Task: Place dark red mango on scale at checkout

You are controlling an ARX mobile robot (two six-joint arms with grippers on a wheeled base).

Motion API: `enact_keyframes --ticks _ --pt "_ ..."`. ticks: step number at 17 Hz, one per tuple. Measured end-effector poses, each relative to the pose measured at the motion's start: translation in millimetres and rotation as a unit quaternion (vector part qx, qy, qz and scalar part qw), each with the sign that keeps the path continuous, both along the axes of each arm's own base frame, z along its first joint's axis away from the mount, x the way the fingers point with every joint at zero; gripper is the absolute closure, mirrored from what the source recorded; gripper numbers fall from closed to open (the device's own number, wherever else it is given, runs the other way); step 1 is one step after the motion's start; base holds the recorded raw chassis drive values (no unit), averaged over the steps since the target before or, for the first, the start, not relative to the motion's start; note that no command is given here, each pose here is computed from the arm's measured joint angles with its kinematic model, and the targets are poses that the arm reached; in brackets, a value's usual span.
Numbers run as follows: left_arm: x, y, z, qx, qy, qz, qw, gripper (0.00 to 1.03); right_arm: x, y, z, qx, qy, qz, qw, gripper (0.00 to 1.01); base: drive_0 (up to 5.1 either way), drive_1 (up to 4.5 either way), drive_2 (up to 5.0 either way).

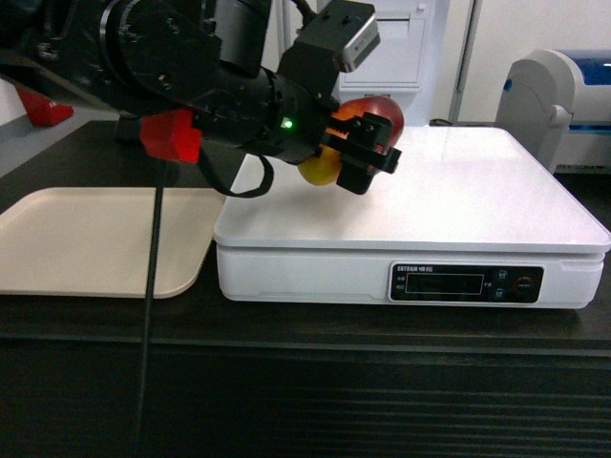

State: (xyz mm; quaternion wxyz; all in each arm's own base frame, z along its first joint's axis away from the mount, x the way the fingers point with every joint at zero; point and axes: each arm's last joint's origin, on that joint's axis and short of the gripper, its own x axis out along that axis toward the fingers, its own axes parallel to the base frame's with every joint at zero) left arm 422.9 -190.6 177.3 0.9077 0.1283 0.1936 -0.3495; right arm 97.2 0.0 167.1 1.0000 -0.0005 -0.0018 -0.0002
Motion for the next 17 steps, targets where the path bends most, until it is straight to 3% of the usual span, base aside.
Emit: enact_keyframes --ticks 3,9,12,15,17 --pt "19 -27.3 -5 0.016 0.003 -0.017 0.9997 0.36 0 0.0 0.0 0.000 0.000 0.000 1.0000 0.03 0.0 0.00 0.0" --pt "23 -62.1 -7 0.020 0.007 -0.053 0.9984 0.36 0 0.0 0.0 0.000 0.000 0.000 1.0000 0.03 0.0 0.00 0.0" --pt "25 -75.4 -12 0.023 0.006 -0.067 0.9975 0.36 0 0.0 0.0 0.000 0.000 0.000 1.0000 0.03 0.0 0.00 0.0" --pt "28 -77.1 -18 0.029 0.010 -0.063 0.9975 0.36 0 0.0 0.0 0.000 0.000 0.000 1.0000 0.03 0.0 0.00 0.0" --pt "29 -76.4 -18 0.027 0.007 -0.063 0.9976 0.18 0 0.0 0.0 0.000 0.000 0.000 1.0000 0.03 0.0 0.00 0.0"
